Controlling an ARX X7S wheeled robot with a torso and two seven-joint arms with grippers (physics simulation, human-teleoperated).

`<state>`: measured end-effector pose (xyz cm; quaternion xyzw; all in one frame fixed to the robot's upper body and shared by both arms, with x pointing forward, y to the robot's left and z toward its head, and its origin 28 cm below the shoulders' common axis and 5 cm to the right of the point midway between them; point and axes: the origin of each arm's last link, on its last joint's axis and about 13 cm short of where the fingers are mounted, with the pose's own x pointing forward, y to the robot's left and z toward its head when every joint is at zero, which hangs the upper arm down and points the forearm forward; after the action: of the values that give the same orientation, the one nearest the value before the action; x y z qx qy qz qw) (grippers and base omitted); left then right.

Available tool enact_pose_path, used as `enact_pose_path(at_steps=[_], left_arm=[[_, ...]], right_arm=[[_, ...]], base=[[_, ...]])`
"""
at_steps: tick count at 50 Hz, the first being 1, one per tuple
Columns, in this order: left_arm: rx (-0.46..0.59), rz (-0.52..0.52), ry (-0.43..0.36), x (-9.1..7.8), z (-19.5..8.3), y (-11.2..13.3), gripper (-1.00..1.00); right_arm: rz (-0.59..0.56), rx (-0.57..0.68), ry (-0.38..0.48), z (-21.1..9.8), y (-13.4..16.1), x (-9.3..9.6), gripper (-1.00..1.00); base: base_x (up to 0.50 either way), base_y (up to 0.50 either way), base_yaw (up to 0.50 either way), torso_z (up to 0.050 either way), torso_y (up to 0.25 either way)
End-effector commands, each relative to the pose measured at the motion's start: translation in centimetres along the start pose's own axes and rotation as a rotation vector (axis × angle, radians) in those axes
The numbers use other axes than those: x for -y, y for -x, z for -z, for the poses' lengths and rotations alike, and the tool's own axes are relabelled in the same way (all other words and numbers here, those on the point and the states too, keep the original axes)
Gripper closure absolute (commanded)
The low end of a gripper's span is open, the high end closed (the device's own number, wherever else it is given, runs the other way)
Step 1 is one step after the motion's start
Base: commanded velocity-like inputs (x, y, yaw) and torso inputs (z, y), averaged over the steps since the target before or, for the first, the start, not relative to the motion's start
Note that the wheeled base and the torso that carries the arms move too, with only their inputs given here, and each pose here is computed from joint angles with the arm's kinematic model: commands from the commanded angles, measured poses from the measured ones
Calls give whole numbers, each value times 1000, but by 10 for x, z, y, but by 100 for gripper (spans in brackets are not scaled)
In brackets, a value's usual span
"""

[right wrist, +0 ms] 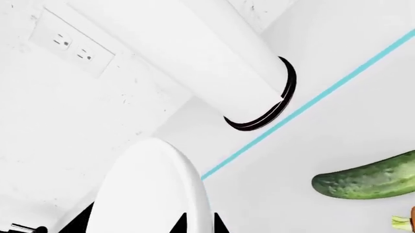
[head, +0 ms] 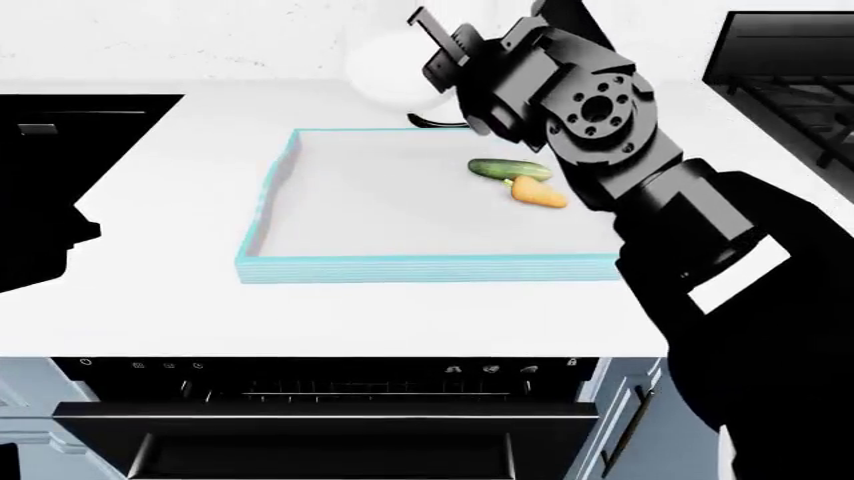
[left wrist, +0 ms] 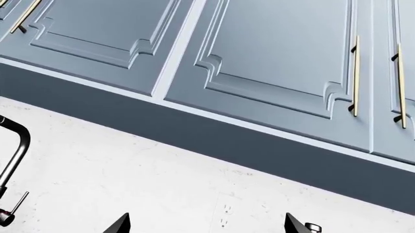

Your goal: Place the two vegetables and bowl onto the tray for setting up a vegetable dip station.

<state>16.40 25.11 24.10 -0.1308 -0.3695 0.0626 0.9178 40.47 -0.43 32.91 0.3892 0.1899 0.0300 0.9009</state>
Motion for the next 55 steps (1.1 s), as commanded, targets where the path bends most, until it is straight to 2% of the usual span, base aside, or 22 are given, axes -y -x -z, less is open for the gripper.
enact_pose_path(at_steps=[1,29,55], left_arm=[[0,-1,0,0,0,0,-100],[3,-4,2,0,-1,0,-100],[3,-4,1,0,0,0,-100]], right_arm=[[23,-15,24,8,-5,2,100],[-6,-91,46,29,-9,-1,100],[13,-113,72,38,-12,7,100]], base=[[0,0,0,0,0],[0,0,0,0,0],[0,0,0,0,0]])
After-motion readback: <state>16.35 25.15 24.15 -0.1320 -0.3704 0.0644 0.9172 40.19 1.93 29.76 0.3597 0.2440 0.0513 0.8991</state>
